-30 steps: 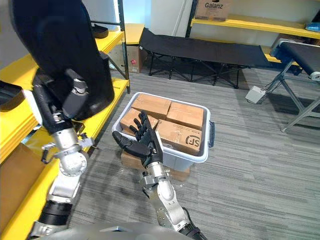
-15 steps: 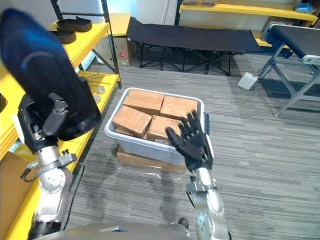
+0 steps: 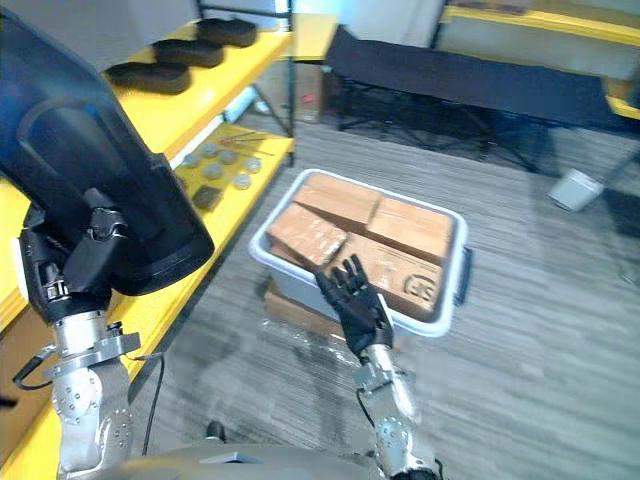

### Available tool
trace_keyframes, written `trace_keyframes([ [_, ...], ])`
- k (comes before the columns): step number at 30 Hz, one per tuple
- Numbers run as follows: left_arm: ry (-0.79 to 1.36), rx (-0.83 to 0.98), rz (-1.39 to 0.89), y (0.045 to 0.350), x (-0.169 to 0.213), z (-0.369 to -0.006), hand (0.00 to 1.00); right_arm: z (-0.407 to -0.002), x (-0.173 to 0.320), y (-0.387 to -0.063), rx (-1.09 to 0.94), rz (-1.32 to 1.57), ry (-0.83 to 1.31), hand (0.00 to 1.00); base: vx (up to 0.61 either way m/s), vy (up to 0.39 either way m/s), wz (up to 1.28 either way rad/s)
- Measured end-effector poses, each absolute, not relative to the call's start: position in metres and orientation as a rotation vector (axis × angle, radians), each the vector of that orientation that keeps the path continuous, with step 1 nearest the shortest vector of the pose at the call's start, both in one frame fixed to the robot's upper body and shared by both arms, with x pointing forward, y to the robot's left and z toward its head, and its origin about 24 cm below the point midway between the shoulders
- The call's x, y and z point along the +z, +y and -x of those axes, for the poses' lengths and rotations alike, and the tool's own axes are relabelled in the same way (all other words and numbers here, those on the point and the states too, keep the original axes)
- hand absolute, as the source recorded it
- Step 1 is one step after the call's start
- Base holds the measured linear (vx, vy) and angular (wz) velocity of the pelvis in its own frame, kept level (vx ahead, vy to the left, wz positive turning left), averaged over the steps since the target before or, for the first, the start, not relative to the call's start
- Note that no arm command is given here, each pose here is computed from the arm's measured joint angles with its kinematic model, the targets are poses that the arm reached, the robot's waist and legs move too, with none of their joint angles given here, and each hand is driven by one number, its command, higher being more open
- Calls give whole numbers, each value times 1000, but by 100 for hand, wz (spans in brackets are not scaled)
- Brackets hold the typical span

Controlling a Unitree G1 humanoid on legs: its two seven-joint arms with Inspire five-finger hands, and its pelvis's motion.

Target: Walk over and take three plastic housings, then place them on the shelf

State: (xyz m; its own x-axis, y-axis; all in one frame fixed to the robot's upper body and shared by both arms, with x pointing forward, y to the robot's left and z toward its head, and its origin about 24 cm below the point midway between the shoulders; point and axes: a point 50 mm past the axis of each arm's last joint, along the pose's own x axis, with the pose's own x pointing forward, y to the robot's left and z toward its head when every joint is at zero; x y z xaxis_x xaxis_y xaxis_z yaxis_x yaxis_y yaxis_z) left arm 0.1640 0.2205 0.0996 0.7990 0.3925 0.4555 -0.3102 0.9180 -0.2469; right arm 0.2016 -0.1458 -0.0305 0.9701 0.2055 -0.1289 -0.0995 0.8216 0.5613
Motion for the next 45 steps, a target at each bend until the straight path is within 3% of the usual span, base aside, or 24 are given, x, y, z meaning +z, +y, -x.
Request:
trace_keyframes([
  [5,-510,536,250,250,90,-139,0,-223,-14,-137,206,-529,124,100,26,-15,49],
  [9,-520,559,270,255,91,-136,0,-234,-3,-133,233,-529,74,100,4,-1,3],
  [20,-537,382,315,232,93,-152,0,-222,1,-139,231,-495,58,100,-51,-22,33],
  [25,-568,264,314,220,99,-161,0,-202,-5,-164,75,-529,44,100,-21,9,66],
  [29,-587,294,335,219,103,-165,0,-216,15,-160,144,-512,-44,100,-38,-82,15],
  [38,-634,278,318,217,112,-163,0,-219,16,-141,211,-490,-19,100,-83,13,23],
  [45,-691,297,217,233,123,-152,0,-230,32,-146,71,-410,-91,100,137,169,31],
])
